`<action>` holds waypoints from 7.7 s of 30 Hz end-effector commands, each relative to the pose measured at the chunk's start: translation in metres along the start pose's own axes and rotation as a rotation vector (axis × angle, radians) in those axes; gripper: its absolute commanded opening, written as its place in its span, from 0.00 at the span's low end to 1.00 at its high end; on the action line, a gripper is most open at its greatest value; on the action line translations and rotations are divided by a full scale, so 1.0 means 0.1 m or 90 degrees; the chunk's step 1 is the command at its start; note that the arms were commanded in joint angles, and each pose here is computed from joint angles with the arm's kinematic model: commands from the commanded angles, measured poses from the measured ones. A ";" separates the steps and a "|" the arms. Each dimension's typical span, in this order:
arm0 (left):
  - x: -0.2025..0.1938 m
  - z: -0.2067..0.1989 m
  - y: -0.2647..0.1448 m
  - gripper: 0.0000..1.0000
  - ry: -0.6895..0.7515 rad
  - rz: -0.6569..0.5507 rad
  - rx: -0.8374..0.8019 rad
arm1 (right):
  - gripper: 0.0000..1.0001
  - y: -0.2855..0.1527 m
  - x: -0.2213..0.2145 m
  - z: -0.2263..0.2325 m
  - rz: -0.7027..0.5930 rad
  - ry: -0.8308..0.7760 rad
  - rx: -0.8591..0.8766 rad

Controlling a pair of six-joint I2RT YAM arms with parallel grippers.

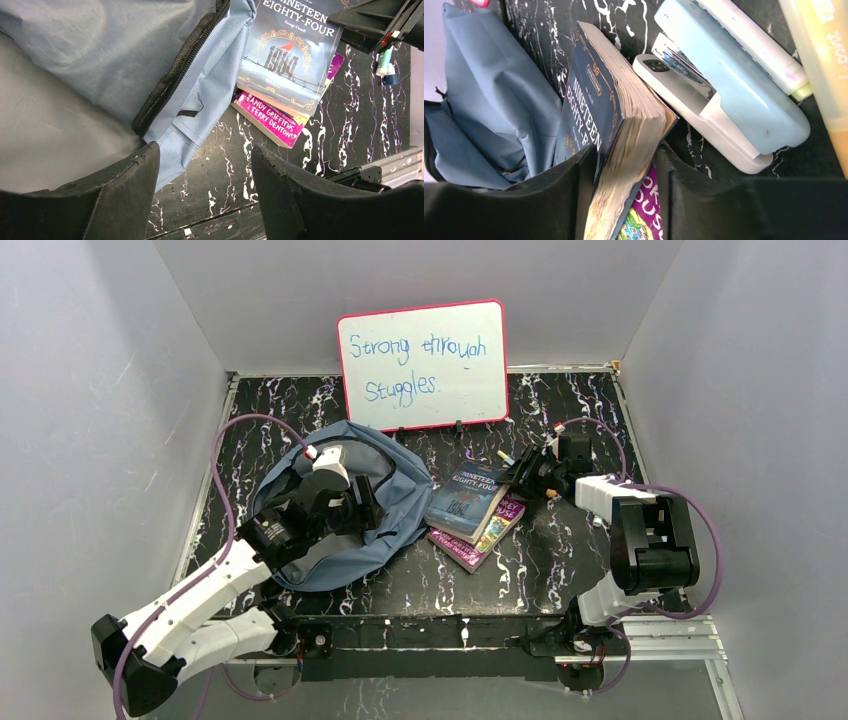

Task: Pack the student bag
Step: Pick up the book from the center of the board, then place the book in the student bag.

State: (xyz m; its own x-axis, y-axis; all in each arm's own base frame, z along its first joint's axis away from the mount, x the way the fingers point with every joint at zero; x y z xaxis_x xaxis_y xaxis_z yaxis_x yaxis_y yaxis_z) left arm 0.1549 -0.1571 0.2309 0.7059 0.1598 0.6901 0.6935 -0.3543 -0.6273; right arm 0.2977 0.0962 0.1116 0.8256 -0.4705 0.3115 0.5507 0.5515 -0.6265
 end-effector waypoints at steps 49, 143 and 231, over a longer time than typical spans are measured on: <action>0.63 -0.61 -0.72 0.72 0.630 -0.137 -0.464 | 0.00 -1.72 -0.63 1.95 -0.116 -0.913 0.674; 0.23 0.89 -1.42 0.00 -0.298 -0.277 0.278 | 0.88 1.00 -2.03 3.21 0.105 -0.837 0.038; 0.05 0.77 -0.57 0.00 -0.457 -0.420 0.083 | 0.00 0.31 -1.74 3.85 -0.152 -0.715 0.121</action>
State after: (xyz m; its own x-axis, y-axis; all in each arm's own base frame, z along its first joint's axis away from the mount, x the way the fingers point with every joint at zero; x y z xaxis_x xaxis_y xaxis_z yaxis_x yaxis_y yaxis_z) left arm 0.1133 -0.0622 0.2096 0.2297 0.7657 0.6008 0.9014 0.0655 -0.4280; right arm 0.2125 0.4648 0.2616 0.3338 0.4198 0.8440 0.5765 0.6174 -0.5352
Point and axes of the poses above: each gripper's point midway between its finger pads, its own y axis out along the fingers, its own z axis along the line the jaws close on, x = y × z, the point moved 8 cm from there along -y, back along the fingers, and after that the axes turned 3 degrees about y, right-handed, at the moved point
